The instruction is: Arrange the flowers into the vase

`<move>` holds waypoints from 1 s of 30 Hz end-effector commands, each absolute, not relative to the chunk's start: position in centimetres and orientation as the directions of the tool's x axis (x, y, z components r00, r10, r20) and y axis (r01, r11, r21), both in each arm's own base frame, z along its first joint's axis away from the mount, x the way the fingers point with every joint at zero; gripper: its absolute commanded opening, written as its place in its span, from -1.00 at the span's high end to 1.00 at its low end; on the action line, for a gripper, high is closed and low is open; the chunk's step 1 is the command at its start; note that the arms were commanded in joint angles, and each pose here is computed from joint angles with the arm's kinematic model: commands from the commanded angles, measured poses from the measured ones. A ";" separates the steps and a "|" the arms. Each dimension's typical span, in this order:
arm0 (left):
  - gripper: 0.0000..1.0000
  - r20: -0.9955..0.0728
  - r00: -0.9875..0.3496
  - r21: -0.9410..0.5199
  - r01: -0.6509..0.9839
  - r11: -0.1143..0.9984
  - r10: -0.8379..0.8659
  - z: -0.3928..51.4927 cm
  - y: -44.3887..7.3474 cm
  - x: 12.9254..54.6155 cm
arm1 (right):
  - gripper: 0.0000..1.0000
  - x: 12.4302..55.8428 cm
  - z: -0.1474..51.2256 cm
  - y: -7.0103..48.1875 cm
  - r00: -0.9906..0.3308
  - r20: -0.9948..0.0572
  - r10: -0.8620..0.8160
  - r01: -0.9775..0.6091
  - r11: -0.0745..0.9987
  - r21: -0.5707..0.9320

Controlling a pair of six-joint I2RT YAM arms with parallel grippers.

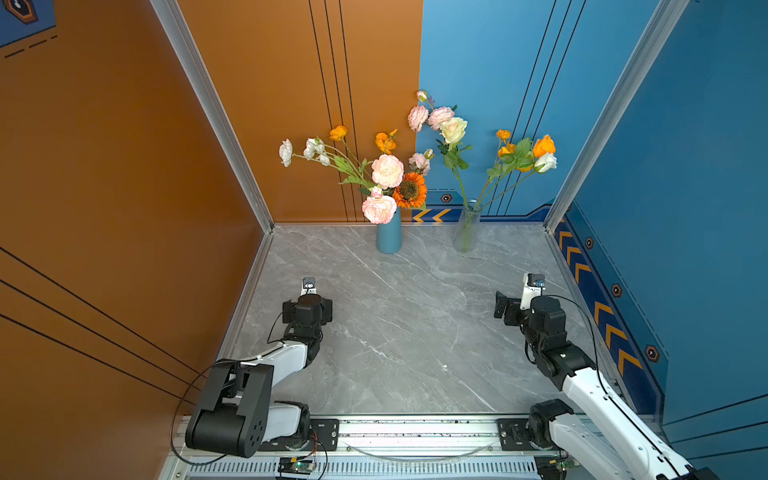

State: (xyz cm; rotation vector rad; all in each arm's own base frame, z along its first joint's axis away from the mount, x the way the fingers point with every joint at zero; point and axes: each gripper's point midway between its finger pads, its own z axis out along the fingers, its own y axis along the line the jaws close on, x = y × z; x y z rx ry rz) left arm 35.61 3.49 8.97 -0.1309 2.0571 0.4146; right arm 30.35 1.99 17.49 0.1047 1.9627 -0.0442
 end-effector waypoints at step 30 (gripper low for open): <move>-0.96 -0.954 -0.286 0.135 -0.150 0.979 0.088 9.7 0.7 38.7 | -1.00 37.8 11.5 1.4 -0.284 -0.953 -0.100 0.070 0.990 -0.124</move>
